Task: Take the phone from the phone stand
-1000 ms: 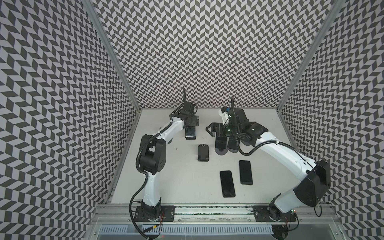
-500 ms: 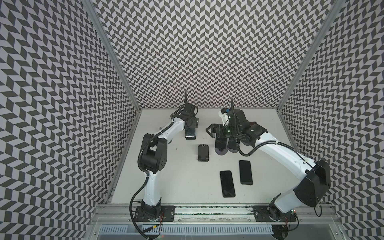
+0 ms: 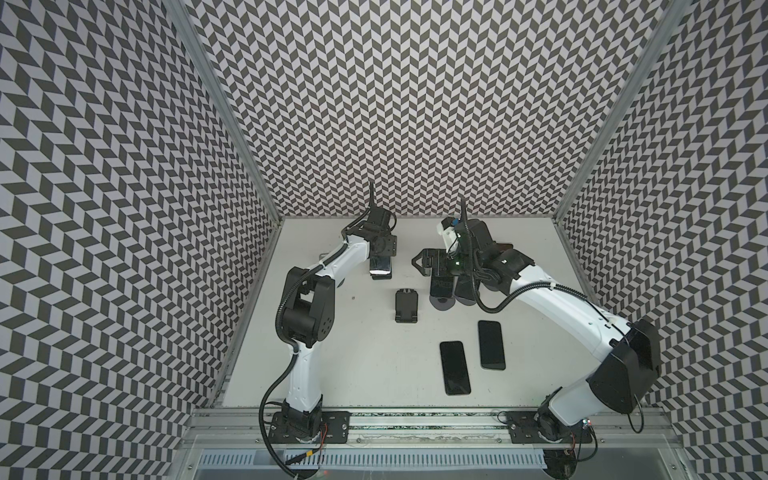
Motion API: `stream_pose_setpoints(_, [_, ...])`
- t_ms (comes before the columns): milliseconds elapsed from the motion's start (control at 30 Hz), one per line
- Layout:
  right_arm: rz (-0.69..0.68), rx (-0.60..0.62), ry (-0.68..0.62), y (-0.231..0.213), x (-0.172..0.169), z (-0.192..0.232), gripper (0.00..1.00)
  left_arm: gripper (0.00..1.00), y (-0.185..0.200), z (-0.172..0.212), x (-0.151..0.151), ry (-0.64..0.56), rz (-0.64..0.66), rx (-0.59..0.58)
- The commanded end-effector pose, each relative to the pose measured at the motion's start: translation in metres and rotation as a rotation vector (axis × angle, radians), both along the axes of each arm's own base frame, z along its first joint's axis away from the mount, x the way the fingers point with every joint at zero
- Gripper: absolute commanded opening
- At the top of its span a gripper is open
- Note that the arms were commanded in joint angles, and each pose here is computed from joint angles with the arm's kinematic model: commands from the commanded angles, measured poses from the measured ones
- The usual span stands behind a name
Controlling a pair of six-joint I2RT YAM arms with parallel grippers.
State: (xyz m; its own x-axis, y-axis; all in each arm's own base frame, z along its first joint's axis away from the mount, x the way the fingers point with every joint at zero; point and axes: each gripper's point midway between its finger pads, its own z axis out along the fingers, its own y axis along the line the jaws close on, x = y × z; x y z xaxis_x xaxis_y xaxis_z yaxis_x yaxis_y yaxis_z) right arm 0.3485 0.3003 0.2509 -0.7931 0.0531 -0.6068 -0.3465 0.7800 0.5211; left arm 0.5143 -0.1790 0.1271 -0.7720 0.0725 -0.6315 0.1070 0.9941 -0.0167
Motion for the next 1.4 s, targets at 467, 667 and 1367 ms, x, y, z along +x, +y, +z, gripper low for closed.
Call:
stream_pose_setpoints(467, [0.002, 0.047, -0.066, -0.001, -0.003, 0.023, 0.98, 0.74, -0.003, 0.018, 0.001, -0.031, -0.008, -0.013])
stream_pose_setpoints(667, [-0.002, 0.050, -0.063, -0.002, -0.004, 0.024, 0.98, 0.73, -0.004, 0.022, 0.001, -0.041, -0.010, -0.026])
stream_pose_setpoints(1367, [-0.018, 0.034, -0.036, -0.001, 0.000, 0.018, 0.97, 0.71, -0.009, 0.018, -0.007, -0.042, -0.041, -0.068])
